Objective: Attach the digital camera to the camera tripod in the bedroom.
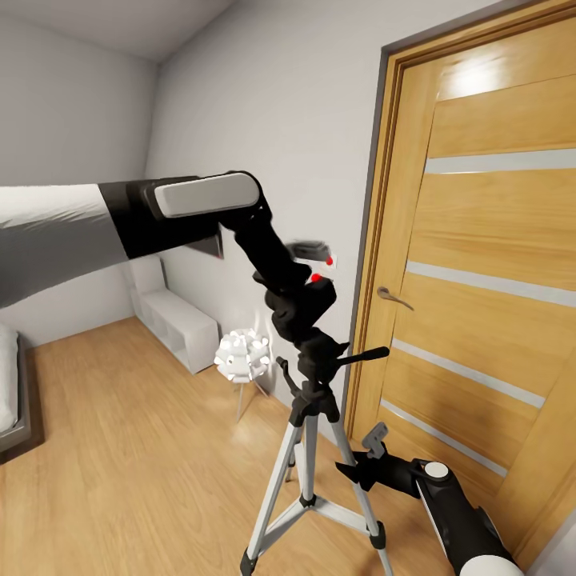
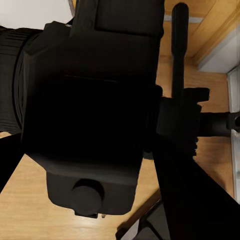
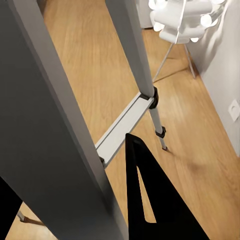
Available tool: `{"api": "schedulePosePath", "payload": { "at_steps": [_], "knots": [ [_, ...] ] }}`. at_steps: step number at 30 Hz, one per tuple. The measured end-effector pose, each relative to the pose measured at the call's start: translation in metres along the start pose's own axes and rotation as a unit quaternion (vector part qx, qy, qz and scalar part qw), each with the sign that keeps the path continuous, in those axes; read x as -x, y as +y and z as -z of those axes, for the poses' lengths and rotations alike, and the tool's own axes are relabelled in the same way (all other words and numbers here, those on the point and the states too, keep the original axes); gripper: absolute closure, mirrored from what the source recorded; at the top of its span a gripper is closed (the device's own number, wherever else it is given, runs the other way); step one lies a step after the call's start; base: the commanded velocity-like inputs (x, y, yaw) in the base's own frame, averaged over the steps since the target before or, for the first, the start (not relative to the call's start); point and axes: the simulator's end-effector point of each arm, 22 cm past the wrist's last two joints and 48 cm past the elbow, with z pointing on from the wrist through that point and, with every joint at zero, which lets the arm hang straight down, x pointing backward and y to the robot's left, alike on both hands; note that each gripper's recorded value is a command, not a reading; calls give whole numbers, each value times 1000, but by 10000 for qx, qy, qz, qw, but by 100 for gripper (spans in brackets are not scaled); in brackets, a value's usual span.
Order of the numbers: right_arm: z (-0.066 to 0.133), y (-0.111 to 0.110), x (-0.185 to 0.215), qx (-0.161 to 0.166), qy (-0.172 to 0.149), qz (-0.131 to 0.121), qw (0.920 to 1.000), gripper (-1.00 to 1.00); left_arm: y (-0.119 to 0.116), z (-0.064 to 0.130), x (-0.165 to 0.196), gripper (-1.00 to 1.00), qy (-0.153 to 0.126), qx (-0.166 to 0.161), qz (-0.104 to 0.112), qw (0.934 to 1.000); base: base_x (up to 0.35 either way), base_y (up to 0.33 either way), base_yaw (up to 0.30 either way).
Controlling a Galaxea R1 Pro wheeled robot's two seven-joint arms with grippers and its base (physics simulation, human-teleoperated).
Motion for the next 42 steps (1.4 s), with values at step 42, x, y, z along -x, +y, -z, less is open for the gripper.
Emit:
{"api": "schedulePosePath", "payload": {
  "at_steps": [42],
  "knots": [
    [-1, 0, 0, -10, -3, -13, 10000, 100, -22, 22, -3, 100, -220, -514, -103, 9984, 0, 0, 0]
  ]
}}
